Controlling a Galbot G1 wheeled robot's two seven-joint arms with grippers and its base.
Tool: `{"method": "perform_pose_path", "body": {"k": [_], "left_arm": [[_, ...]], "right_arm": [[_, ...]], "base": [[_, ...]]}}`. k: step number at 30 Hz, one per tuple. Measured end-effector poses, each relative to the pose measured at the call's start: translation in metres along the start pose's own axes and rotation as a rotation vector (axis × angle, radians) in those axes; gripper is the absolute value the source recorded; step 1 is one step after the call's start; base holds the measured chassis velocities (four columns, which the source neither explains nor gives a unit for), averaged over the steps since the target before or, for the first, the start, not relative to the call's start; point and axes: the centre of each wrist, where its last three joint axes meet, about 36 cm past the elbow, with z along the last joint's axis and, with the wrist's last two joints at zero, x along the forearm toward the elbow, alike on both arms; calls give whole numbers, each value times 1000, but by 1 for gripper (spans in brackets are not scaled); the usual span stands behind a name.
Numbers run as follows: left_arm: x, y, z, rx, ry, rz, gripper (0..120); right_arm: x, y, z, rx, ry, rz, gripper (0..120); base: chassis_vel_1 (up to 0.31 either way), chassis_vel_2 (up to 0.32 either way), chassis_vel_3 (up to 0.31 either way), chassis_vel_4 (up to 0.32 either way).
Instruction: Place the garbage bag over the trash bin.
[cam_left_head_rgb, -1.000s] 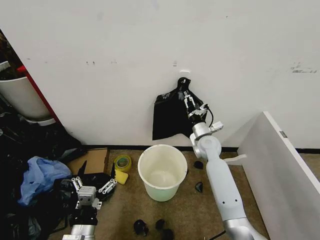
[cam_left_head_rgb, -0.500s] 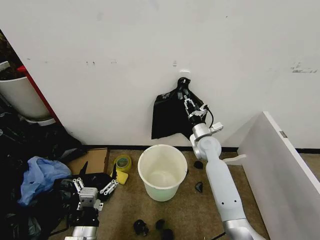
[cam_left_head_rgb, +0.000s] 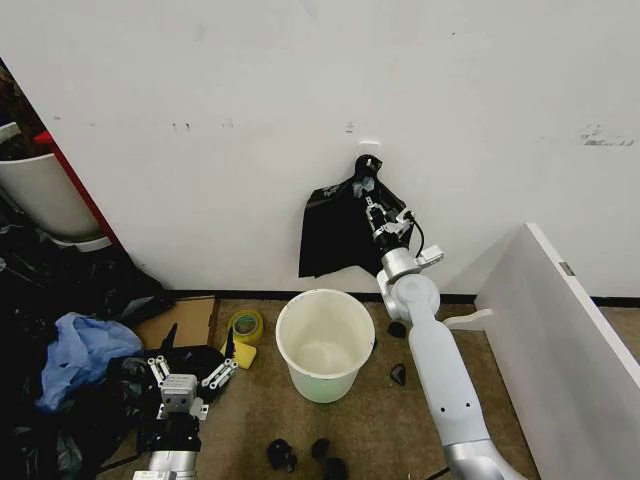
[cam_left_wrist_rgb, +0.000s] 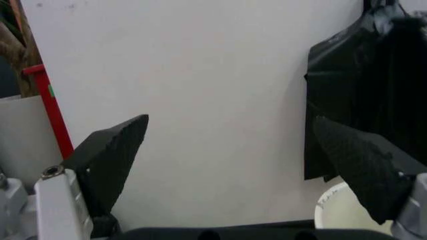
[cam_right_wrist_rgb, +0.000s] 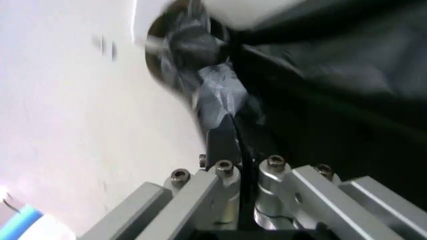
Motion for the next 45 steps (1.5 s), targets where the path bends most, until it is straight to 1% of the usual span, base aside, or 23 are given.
{"method": "perform_pose_path", "body": {"k": [5, 6, 7, 10, 14, 15, 18, 20, 21, 22, 24, 25, 26, 29, 30, 36, 45], "left_arm": [[-1, -3, 7, 5, 10, 2, 98], [-2, -4, 9, 5, 11, 3, 98], [-2, -4, 9, 5, 11, 3, 98], [-3, -5, 13, 4, 16, 12, 98], [-6, -6, 15, 3, 13, 16, 98], [-6, -6, 15, 3, 13, 16, 98], [-6, -6, 16, 4, 13, 14, 98], [-6, -6, 16, 4, 12, 14, 98], [-6, -6, 16, 3, 11, 15, 98], [-6, -6, 16, 3, 11, 15, 98], [-7, -5, 16, 1, 8, 17, 98], [-7, -5, 16, 0, 8, 18, 98], [-8, -4, 17, -2, 5, 20, 98], [-10, -4, 18, -4, 1, 23, 98], [-10, -4, 18, -4, 1, 23, 98], [-11, -4, 21, -3, 3, 28, 98], [-12, -4, 22, -6, 7, 34, 98]], "right_arm": [[75, -1, 14, 186, 81, 20, 0], [86, 0, 15, 224, 92, 18, 0], [86, 0, 15, 224, 92, 18, 0], [131, 6, 21, 437, 159, -11, 0], [182, 17, 28, 646, 250, -66, 0], [182, 17, 28, 646, 250, -66, 0], [209, 29, 34, 731, 282, -91, 0], [220, 33, 37, 770, 298, -105, 0], [230, 35, 39, 814, 317, -118, 0], [230, 35, 39, 814, 317, -118, 0], [246, 35, 40, 887, 352, -142, 0], [248, 35, 41, 895, 356, -145, 0], [260, 37, 43, 926, 379, -160, 0], [279, 41, 47, 963, 417, -182, 0], [279, 41, 47, 963, 417, -182, 0], [307, 46, 60, 1018, 466, -212, 0], [324, 47, 67, 1045, 494, -236, 0]], "base": [[0, 0, 0, 0], [0, 0, 0, 0], [0, 0, 0, 0], [0, 0, 0, 0], [0, 0, 0, 0], [0, 0, 0, 0], [0, 0, 0, 0], [0, 0, 0, 0], [0, 0, 0, 0], [0, 0, 0, 0], [0, 0, 0, 0], [0, 0, 0, 0], [0, 0, 0, 0], [0, 0, 0, 0], [0, 0, 0, 0], [0, 0, 0, 0], [0, 0, 0, 0]]}}
